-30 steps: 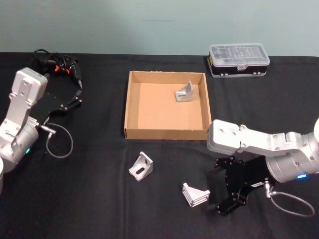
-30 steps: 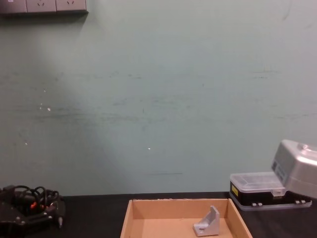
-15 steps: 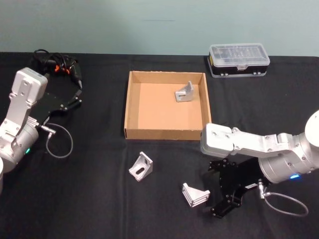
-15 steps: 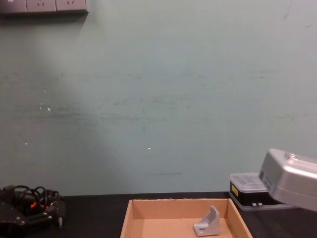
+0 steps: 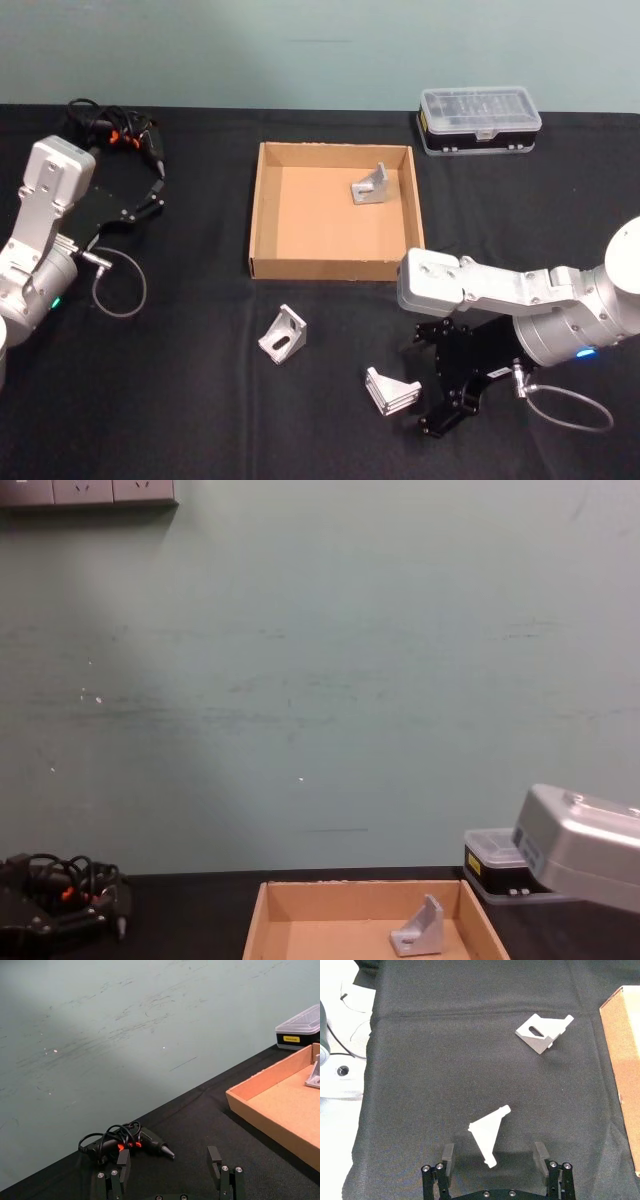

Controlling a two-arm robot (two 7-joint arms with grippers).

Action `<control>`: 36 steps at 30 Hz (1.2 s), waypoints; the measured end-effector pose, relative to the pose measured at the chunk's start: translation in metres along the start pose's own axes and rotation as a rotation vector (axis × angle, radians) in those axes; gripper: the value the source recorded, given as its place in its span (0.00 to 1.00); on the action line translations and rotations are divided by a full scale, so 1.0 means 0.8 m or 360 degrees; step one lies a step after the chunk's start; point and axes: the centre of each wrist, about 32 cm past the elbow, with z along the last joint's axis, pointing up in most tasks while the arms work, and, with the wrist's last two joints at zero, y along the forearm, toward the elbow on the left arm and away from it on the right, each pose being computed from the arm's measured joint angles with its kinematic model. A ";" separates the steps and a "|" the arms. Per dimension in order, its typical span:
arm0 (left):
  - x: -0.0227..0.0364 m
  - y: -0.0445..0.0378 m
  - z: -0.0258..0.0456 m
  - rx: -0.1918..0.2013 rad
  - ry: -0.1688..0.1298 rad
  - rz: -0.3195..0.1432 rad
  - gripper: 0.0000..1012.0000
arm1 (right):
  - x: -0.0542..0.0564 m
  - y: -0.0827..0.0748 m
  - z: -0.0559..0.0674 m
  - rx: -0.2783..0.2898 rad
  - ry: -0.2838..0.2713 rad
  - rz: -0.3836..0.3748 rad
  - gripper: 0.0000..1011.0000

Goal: Use one hand to pick up the angle iron from the table and place it into the box.

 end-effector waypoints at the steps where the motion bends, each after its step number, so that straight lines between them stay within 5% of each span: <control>1: 0.0000 0.000 0.0000 0.0000 0.0000 0.0000 0.99 | 0.000 0.000 0.000 0.0000 0.0000 0.0001 0.99; 12: 0.0000 0.000 0.0000 0.0000 0.0000 0.0000 0.99 | 0.000 0.004 0.000 -0.0007 0.0003 0.0011 0.92; 36: 0.0000 0.000 0.0000 0.0000 0.0000 0.0000 0.99 | 0.001 0.008 0.001 0.0021 0.0008 0.0000 0.17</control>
